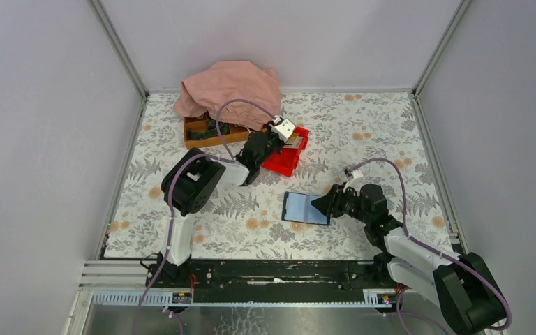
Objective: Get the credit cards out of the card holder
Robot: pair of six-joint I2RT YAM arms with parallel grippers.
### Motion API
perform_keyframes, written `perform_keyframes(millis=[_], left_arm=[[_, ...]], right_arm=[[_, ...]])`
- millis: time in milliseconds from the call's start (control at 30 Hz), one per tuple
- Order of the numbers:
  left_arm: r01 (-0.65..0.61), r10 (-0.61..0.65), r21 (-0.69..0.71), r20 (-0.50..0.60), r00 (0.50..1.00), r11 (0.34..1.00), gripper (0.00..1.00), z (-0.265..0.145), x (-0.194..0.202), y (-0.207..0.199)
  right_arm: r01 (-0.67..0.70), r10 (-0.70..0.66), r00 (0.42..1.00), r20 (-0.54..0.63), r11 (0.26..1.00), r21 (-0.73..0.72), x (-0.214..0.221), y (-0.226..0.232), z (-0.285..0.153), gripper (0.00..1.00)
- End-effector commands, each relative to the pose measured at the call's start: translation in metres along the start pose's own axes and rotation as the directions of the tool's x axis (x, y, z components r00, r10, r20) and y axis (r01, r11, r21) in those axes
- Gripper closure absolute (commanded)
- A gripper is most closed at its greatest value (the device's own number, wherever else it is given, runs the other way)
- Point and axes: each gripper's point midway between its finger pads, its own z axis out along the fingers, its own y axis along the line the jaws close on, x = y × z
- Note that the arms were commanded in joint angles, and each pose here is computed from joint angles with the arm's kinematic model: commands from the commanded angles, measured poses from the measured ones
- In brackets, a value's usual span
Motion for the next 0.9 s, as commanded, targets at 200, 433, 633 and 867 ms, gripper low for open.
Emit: perform_keyframes(millis=[200,433,633,867], left_arm=[[-0.021,0.021,-0.001,-0.025,0.999,1.000,0.82,0.010,0.009,-0.002],[0.002,-0.001,-0.034,0.011,1.000,0.999,0.63,0.001,-0.002,0.004],[0.036,-0.031,-0.048,0.097,0.995,0.998,0.61,-0.015,-0.041,0.009],[0.136,-0.134,-0.001,0.190,0.973,0.991,0.60,-0.037,-0.097,0.003]], right_arm=[[0.046,-0.044,0.997,0.067,0.999,-0.016,-0.026,0.009,0.004,0.56],[0.048,-0.047,0.997,0.066,0.999,-0.018,-0.026,0.009,0.004,0.56],[0.045,-0.044,0.997,0.063,0.999,-0.014,-0.025,0.008,0.004,0.56],[0.035,-0.036,0.997,0.069,0.999,0.020,-0.026,0.003,0.004,0.56]])
